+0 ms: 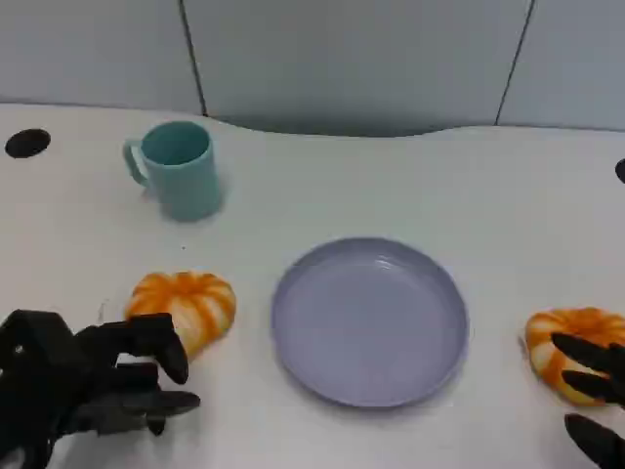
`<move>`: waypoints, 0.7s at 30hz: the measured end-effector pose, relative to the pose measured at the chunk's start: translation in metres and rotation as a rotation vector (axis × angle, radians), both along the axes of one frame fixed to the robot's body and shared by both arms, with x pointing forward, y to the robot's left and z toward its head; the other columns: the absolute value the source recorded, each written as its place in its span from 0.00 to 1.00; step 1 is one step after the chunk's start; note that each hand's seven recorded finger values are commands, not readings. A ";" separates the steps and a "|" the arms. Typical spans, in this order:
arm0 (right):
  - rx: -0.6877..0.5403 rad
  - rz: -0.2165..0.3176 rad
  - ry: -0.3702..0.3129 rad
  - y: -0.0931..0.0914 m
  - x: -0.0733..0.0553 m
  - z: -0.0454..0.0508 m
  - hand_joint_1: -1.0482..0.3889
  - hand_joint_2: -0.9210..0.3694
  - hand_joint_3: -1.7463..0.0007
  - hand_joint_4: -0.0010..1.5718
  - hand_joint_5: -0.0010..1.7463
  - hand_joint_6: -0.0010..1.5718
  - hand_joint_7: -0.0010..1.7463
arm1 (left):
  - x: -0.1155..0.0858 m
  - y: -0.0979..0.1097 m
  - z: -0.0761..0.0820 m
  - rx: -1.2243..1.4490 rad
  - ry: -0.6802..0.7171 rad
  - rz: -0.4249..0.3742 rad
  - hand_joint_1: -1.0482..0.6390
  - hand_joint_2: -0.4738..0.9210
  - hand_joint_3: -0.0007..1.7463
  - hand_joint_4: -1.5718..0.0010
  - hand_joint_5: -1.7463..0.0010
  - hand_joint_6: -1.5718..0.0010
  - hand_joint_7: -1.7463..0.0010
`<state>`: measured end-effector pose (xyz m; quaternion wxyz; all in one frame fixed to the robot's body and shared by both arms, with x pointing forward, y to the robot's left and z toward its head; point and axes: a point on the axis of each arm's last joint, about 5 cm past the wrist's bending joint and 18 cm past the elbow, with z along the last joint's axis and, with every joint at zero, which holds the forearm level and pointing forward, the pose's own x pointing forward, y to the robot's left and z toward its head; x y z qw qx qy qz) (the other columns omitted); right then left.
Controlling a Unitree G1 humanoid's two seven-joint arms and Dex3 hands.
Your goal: Grasp the bread from the table and place it into the plate.
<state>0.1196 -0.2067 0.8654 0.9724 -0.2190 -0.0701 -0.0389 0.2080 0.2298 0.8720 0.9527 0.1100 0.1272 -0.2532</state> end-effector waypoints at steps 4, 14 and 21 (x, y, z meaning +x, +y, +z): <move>0.000 0.000 -0.001 0.000 0.000 0.0000 0.47 0.00 0.81 0.63 0.01 0.51 0.00 | 0.000 0.000 0.000 0.000 0.005 0.001 0.45 0.97 0.01 0.57 0.00 0.66 0.00; 0.000 0.000 0.000 0.000 0.000 0.0001 0.46 0.00 0.81 0.63 0.01 0.51 0.00 | 0.000 0.000 0.000 0.000 -0.012 0.001 0.45 0.98 0.01 0.55 0.00 0.66 0.00; 0.002 -0.001 0.000 0.001 0.000 0.0003 0.46 0.00 0.81 0.63 0.01 0.51 0.00 | -0.001 -0.005 0.010 0.066 -0.320 -0.001 0.45 0.99 0.04 0.50 0.00 0.65 0.00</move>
